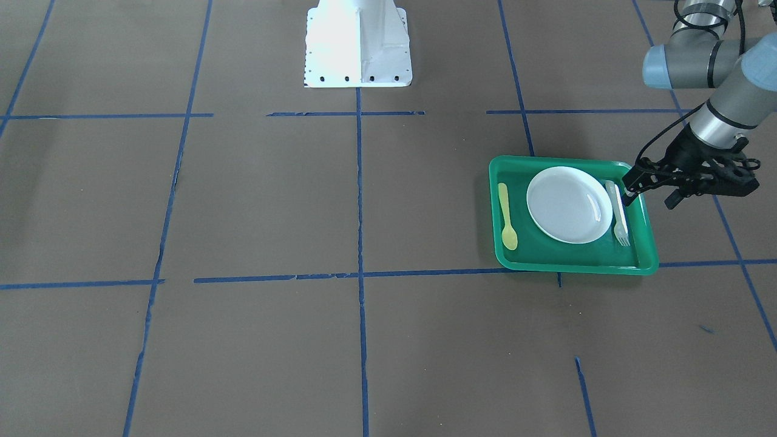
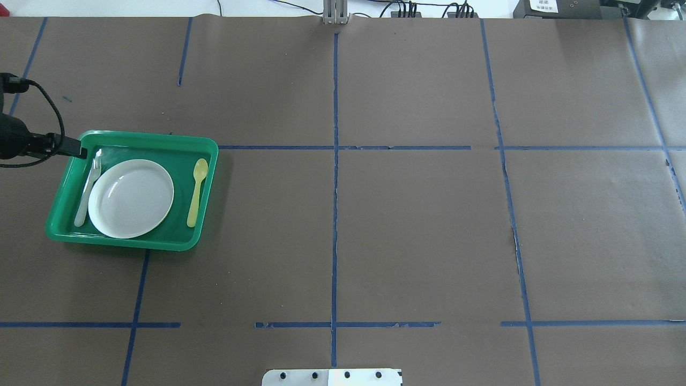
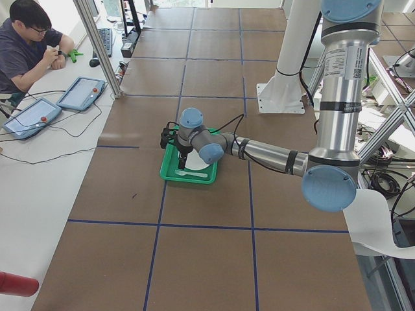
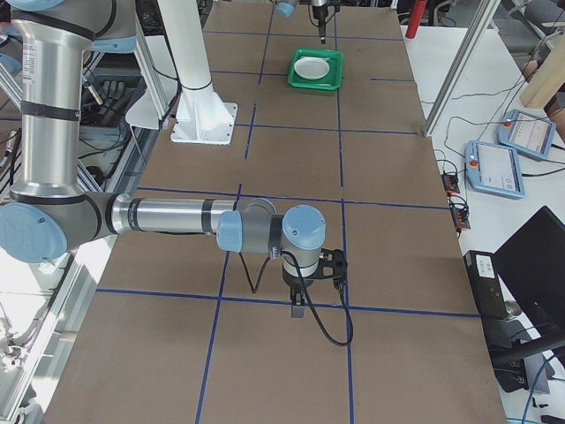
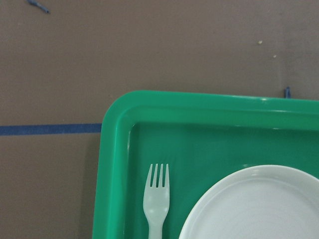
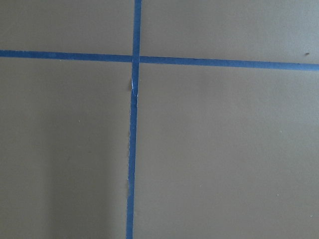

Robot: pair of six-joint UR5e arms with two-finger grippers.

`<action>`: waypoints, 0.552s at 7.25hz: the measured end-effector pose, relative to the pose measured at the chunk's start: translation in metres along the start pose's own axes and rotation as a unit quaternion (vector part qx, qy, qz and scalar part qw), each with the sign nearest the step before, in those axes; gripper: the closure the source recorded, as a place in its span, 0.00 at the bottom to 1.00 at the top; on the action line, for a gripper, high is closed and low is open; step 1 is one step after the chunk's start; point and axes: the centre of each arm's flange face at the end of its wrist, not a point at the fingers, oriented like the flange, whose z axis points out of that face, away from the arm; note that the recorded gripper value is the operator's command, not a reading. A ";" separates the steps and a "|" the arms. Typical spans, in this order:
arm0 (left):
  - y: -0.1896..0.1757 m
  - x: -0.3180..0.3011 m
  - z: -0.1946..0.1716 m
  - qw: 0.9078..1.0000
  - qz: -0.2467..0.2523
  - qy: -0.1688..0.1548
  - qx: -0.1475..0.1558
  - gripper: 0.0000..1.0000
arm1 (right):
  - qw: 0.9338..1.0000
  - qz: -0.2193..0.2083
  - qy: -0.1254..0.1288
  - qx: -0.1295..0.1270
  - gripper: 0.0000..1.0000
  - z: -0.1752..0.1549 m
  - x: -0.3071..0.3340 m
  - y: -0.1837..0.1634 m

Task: Place fork
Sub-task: 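Open the left gripper and lift it away from the fork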

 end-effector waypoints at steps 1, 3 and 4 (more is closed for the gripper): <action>-0.014 -0.011 -0.025 0.999 0.034 -0.008 0.003 0.00 | 1.000 0.000 0.000 0.000 0.00 0.000 0.000 0.000; -0.037 -0.048 -0.069 0.992 0.115 -0.049 -0.012 0.00 | 1.000 0.000 0.000 0.000 0.00 0.000 0.000 0.000; -0.045 -0.080 -0.089 0.985 0.157 -0.071 -0.023 0.00 | 1.000 0.000 0.000 0.000 0.00 0.000 0.000 0.000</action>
